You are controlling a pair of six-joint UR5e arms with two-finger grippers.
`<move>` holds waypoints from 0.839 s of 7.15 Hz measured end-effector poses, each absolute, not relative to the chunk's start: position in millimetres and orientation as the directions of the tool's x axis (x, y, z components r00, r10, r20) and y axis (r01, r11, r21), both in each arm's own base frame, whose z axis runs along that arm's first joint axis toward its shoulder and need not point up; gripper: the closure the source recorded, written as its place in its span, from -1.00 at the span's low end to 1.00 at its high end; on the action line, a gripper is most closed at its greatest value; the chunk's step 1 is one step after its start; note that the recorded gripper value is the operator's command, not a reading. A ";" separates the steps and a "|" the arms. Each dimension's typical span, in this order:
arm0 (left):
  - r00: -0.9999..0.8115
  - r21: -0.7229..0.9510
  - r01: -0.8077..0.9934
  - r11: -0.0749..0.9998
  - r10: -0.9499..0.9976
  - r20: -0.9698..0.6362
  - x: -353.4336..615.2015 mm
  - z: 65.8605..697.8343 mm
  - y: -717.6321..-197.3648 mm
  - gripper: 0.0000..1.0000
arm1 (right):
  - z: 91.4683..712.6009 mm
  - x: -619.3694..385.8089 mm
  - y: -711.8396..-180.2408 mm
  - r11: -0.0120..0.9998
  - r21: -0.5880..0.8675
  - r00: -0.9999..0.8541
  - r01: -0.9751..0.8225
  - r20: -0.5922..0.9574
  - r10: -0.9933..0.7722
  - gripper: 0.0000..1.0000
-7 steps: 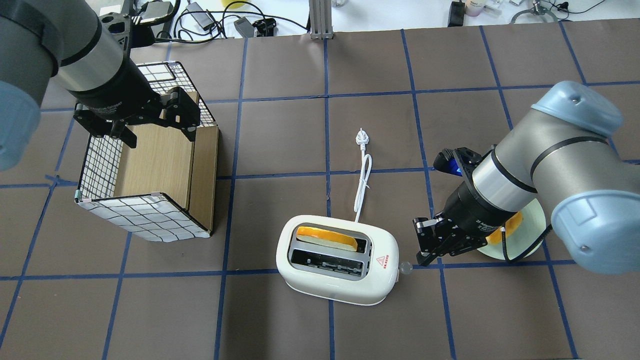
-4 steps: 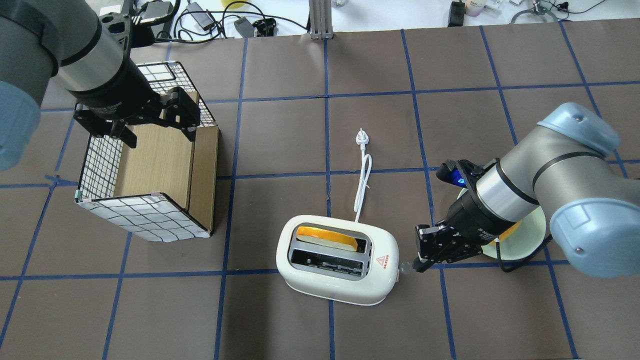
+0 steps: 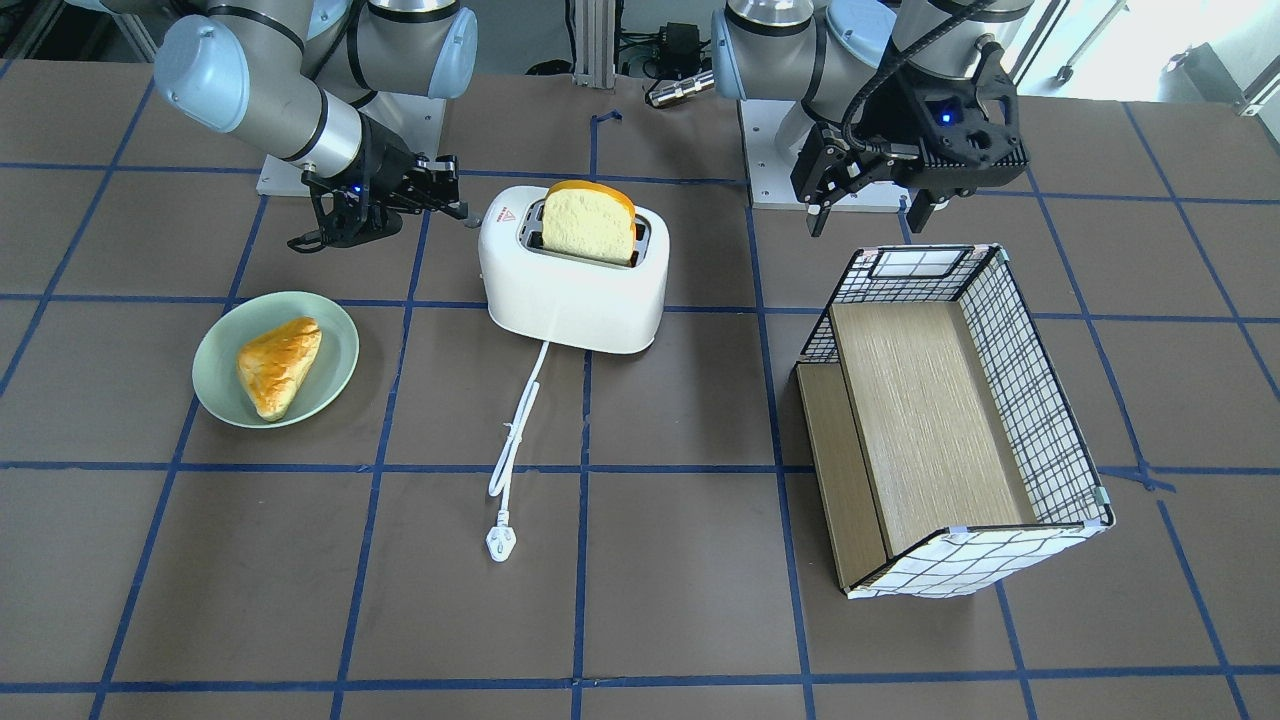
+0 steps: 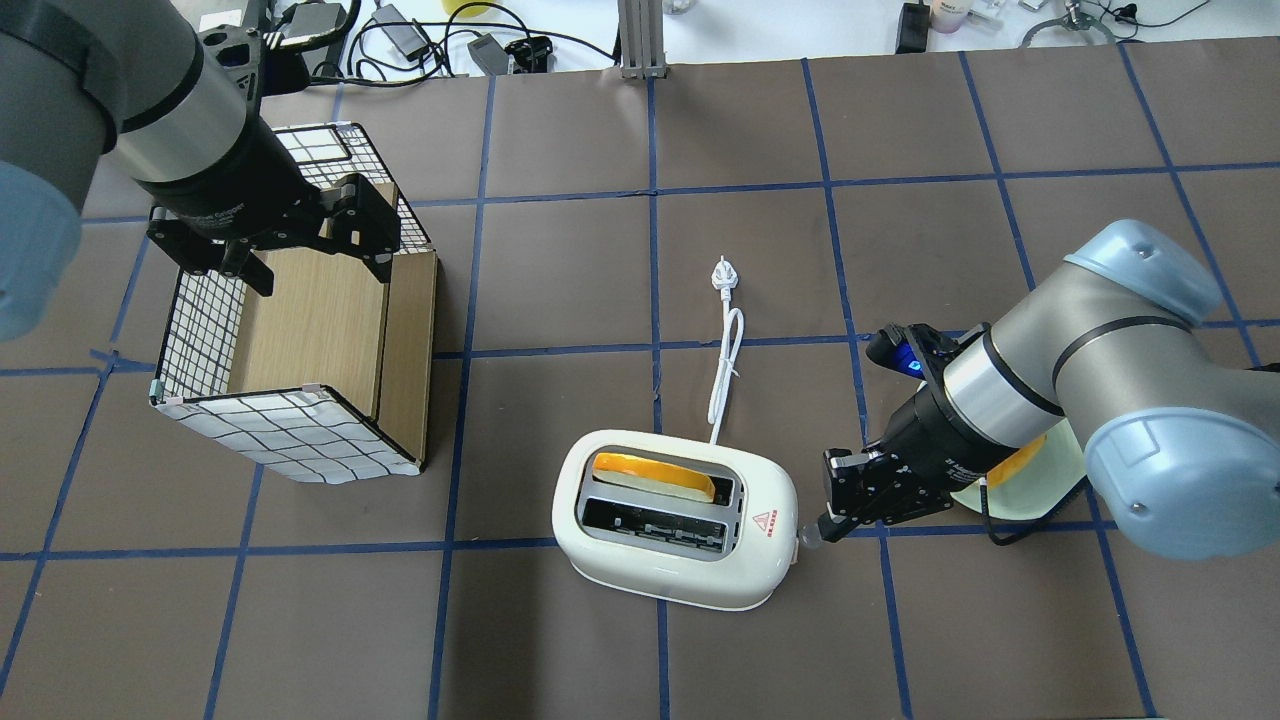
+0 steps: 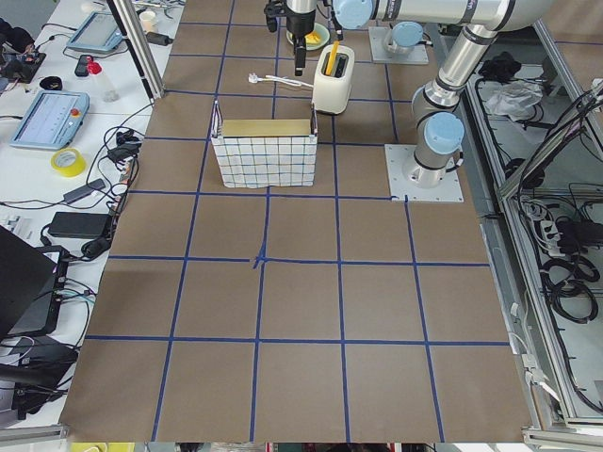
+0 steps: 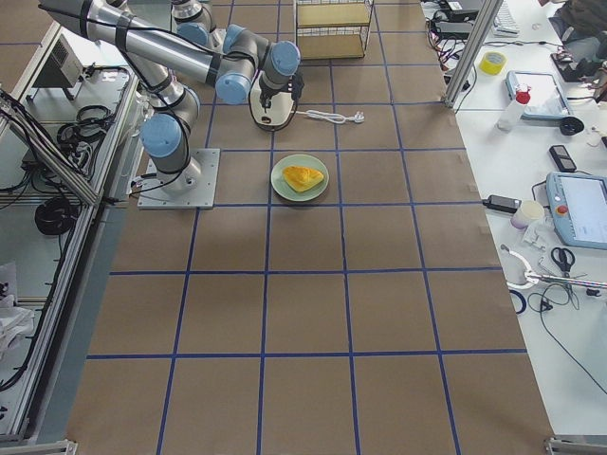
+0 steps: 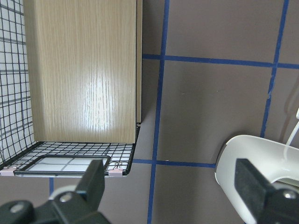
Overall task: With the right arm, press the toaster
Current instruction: 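Press the toaster lever down with the right gripper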
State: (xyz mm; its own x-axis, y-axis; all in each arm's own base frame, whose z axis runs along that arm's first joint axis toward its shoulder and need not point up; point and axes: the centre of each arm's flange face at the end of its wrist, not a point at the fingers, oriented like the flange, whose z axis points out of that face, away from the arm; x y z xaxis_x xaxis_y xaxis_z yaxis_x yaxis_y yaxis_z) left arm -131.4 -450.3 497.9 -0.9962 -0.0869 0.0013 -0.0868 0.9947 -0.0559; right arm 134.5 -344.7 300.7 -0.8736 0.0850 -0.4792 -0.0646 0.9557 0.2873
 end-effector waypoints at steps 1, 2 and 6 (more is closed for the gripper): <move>-0.996 -0.056 -0.087 0.995 -0.087 0.001 -131.4 497.9 -450.3 -1.00 | 297.4 134.4 -347.5 0.956 0.288 -0.874 -0.064 -0.479 0.086 1.00; -0.996 -0.056 -0.087 0.995 -0.087 0.001 -131.4 497.9 -450.3 -1.00 | 293.8 134.5 -349.7 0.954 0.292 -0.874 -0.064 -0.479 0.088 1.00; -0.996 -0.056 -0.087 0.995 -0.087 0.001 -131.4 497.9 -450.3 -1.00 | 283.0 135.0 -349.6 0.947 0.315 -0.869 -0.065 -0.484 0.102 1.00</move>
State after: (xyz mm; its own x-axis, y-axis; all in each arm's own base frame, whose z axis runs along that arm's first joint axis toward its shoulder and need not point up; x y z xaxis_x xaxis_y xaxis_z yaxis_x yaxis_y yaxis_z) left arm -131.4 -450.3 497.9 -0.9962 -0.0869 0.0012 -0.0868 0.9947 -0.0559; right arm 135.0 -349.6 283.0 -0.8690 0.1017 -0.4842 -0.0646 0.9470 0.3148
